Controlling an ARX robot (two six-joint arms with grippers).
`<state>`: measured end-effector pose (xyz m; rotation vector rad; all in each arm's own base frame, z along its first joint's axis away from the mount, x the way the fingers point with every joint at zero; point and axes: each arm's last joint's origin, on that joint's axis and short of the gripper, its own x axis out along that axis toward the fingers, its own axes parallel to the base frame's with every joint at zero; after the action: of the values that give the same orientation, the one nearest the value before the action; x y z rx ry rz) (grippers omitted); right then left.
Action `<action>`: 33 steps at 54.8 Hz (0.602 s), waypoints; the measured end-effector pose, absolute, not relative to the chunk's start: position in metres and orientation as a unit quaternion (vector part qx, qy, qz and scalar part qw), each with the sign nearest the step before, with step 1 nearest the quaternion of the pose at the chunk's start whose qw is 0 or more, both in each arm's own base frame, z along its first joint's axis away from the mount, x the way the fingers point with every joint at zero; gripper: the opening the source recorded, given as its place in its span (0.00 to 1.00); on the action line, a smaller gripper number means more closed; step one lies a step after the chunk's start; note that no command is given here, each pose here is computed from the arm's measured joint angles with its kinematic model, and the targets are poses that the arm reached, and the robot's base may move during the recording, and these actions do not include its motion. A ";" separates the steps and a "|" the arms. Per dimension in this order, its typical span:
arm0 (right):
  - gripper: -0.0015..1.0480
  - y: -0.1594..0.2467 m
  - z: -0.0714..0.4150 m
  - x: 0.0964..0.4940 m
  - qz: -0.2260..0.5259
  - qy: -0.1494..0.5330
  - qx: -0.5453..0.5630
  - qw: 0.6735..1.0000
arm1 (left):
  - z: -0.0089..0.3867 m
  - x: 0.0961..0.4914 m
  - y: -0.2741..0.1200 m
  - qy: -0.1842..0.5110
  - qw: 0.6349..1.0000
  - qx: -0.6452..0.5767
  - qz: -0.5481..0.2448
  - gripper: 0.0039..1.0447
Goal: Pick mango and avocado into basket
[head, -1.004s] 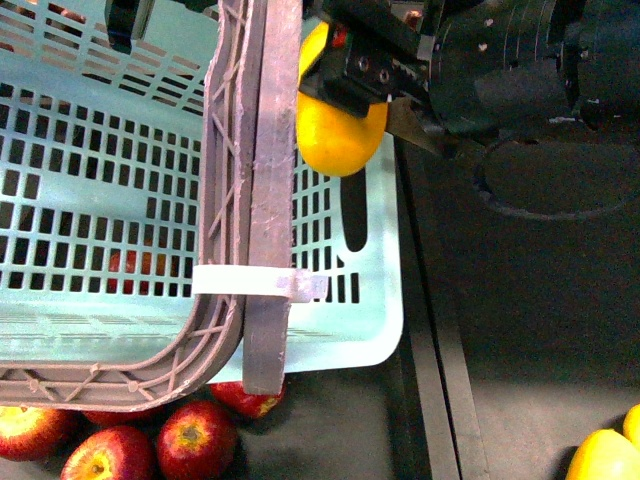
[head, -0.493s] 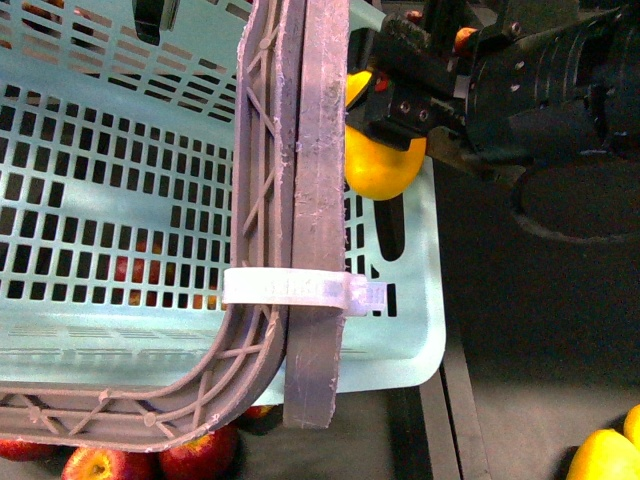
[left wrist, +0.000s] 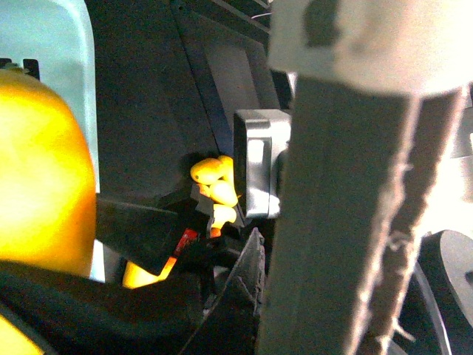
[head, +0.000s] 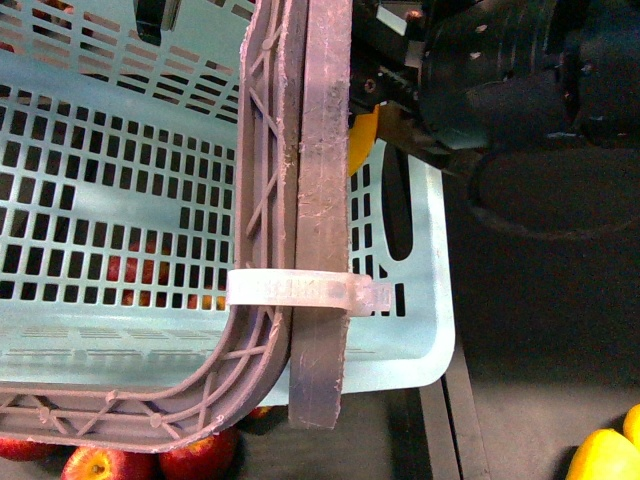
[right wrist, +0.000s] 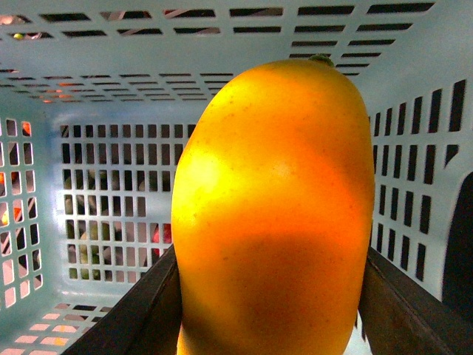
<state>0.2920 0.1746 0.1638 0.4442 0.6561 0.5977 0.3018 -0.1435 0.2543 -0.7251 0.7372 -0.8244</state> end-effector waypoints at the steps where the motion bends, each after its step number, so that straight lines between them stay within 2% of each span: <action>1: 0.54 0.175 0.163 0.292 0.287 0.316 0.215 0.879 | 0.254 0.302 -0.144 0.342 0.789 -0.337 -0.383 0.07; 30: 0.54 0.192 0.156 0.292 0.275 0.322 0.239 0.874 | 0.254 0.303 -0.142 0.340 0.794 -0.338 -0.373 0.07; 32: 0.57 0.193 0.156 0.292 0.275 0.322 0.240 0.874 | 0.254 0.303 -0.142 0.340 0.794 -0.338 -0.373 0.07; 33: 0.61 0.193 0.156 0.292 0.275 0.322 0.241 0.873 | 0.254 0.303 -0.142 0.340 0.794 -0.338 -0.373 0.07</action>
<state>0.2921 0.1927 0.1558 0.5045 0.6720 0.5747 0.3029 -0.1415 0.2538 -0.7272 0.7316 -0.8025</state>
